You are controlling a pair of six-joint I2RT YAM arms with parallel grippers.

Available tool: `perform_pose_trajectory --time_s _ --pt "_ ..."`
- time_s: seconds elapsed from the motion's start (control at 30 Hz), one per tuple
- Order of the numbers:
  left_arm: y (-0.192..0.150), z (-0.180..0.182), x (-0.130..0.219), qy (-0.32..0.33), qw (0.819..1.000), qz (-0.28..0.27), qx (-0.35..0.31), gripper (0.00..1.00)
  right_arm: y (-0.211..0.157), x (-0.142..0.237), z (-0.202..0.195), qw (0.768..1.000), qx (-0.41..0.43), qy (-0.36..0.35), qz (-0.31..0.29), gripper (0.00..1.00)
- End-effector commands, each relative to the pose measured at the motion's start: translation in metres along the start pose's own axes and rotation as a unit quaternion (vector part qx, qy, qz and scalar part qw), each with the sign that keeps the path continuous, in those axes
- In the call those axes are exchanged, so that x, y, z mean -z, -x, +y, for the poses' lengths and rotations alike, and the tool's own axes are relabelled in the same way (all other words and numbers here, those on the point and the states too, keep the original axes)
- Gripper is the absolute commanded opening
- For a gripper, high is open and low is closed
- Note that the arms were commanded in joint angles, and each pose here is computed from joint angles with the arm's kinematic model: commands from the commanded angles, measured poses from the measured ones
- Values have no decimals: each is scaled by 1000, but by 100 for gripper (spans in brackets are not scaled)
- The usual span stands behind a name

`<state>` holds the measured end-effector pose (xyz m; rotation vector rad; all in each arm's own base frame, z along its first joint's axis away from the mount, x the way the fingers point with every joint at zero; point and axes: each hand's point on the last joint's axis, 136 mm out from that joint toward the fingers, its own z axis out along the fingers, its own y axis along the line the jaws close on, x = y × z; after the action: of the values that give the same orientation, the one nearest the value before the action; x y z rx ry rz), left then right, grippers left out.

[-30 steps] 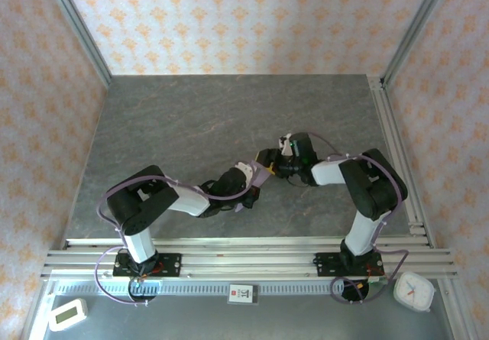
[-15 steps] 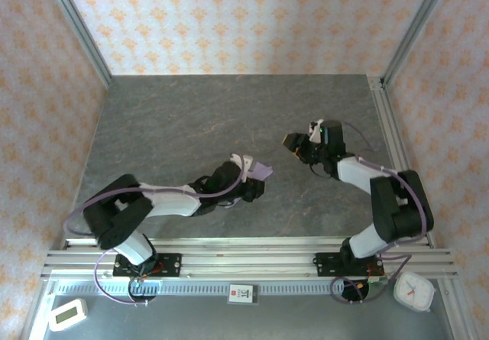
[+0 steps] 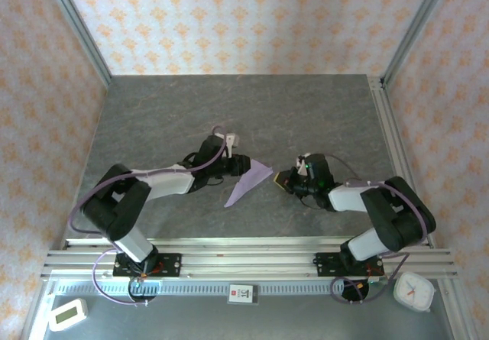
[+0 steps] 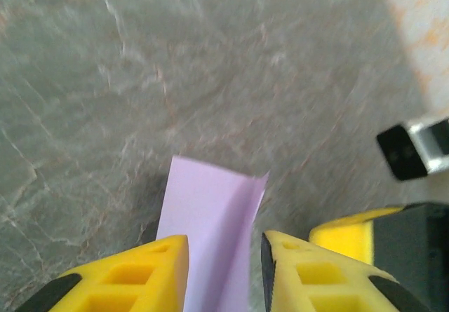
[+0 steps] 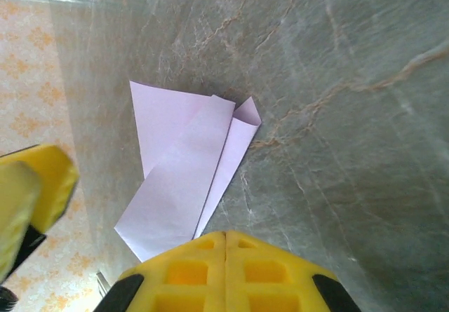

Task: Fold a paper plane with a square sheet of paper (pick it up from the middle)
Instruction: Fold the wing for the fifth time at the center of the table.

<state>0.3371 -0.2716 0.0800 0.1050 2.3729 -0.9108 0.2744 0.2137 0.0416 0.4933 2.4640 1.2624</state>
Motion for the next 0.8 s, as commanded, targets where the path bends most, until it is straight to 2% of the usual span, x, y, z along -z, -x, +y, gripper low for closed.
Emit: perform_pose_trajectory --time_s 0.0,0.53,0.6,0.77 --pt "-5 -1 -8 -3 999 28 -26 32 4 -9 6 1000 1 14 -14 0" --pt "-25 21 -29 17 998 58 -28 31 -8 -28 -6 1000 -5 5 13 0" --pt "-21 23 -25 26 998 43 -28 32 -9 -29 -8 1000 -5 5 15 0" --pt "-1 19 -5 35 999 -16 -24 41 -10 -30 -8 1000 -5 5 16 0"
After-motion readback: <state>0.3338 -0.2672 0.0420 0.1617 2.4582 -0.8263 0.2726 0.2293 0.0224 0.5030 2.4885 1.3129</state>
